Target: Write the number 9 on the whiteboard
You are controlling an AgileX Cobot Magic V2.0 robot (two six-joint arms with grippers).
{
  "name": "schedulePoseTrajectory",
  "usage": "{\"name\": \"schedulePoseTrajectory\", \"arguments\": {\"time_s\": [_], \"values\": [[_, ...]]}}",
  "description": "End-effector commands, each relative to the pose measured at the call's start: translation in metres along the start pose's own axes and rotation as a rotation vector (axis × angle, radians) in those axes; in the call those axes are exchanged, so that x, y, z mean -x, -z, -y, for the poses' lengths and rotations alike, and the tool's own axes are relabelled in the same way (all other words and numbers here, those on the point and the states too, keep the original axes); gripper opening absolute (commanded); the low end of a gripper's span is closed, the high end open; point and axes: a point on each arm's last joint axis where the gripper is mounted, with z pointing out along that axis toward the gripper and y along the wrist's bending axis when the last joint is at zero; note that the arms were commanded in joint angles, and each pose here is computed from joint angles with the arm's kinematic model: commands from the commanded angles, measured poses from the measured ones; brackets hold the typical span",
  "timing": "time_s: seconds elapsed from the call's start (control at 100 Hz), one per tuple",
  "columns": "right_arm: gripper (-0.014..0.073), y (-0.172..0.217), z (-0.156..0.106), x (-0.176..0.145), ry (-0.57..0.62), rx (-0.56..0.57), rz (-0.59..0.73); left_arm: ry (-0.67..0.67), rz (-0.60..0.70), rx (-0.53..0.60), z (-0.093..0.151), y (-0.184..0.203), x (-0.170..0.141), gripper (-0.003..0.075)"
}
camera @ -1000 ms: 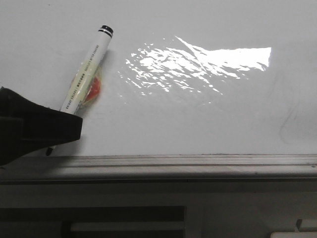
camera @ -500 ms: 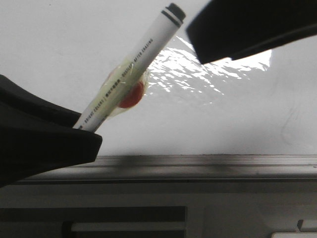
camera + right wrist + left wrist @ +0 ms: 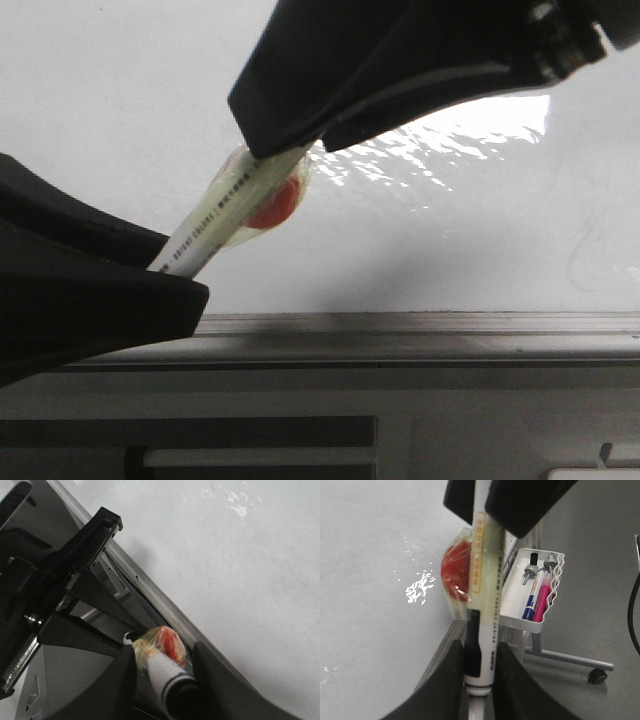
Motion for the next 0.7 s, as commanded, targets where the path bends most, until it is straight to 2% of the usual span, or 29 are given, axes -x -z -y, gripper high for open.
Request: {"name": "schedulePoseTrajectory", "arguments": {"time_s": [0.0,0.07,0.14,0.29,0.36,0.54,0.69], "values": [[0.0036,0.006,-0.003,0.017,-0.010,0.015,0.091,-0.002,0.119,-0.004,-0.002,0.001,0.019,-0.0020],[-0.0071,0.005,-0.003,0.015,-0.014,0.015,0.069,-0.001,0.120,-0.003,-0.003,0.001,0.019,-0.0015],[-0.0067,0.005,-0.003,0.015,-0.014,0.016,0.066,-0.001,0.123,-0.004,-0.002,0.001,0.019,0.0027],[-0.0067,0.006,-0.003,0.015,-0.014,0.016,0.075,0.020,0.135,0.007,-0.003,0.001,0.021,0.0219],[-0.0066,0.006,-0.003,0.015,-0.014,0.016,0.070,0.039,0.140,0.025,-0.005,0.003,0.022,0.0277],[-0.0066,0.012,-0.002,0.021,-0.014,0.014,0.076,0.095,0.115,0.144,-0.014,0.016,0.024,0.0288],[-0.0058,0.027,0.002,0.039,-0.008,-0.011,0.114,0.147,0.191,0.268,-0.019,0.043,0.037,0.0288]]}}
